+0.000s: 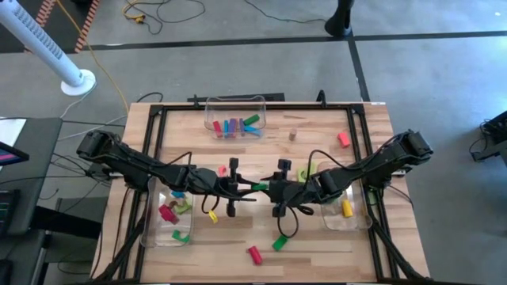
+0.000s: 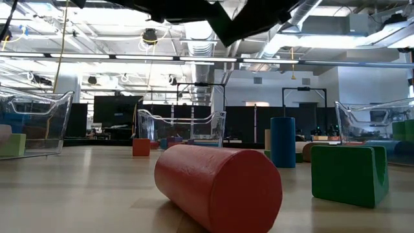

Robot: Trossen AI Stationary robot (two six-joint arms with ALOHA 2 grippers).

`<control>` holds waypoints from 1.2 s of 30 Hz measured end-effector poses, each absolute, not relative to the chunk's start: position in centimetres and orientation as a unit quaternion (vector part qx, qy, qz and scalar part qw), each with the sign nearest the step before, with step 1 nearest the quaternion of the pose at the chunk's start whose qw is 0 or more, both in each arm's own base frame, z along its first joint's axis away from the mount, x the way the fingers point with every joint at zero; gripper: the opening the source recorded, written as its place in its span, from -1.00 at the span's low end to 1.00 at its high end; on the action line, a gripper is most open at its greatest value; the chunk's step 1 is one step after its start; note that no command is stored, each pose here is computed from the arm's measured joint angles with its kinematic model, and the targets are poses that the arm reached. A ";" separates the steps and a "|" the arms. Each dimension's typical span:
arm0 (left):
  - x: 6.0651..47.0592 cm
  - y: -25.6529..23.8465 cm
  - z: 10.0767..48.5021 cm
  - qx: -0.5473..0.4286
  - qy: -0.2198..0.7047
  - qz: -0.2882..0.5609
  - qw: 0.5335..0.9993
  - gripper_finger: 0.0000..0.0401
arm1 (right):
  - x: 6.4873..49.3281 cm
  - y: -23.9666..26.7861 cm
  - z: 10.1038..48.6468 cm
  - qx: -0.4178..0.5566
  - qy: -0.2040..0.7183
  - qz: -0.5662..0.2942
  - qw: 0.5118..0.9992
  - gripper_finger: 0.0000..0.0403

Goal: Sort blocks by size
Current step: Put the green rectangular block into the top transparent bin

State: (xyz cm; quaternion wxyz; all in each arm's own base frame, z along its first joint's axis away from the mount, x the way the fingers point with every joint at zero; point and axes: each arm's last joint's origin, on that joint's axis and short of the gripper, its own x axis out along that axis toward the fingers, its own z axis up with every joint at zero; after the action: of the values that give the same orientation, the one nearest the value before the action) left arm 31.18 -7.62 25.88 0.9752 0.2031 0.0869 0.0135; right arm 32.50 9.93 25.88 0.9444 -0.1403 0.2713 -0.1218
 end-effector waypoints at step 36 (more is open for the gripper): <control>26.5 16.9 26.7 0.100 0.140 0.318 0.932 -0.72 | 29.7 12.9 24.4 -0.093 0.331 -0.148 0.927 0.10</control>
State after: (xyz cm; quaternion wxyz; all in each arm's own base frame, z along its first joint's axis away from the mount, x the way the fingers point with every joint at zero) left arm 26.55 16.91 26.73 0.9324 0.0997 0.1400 0.3181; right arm 29.74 12.94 24.38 0.9273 -0.0928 0.3312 -0.1477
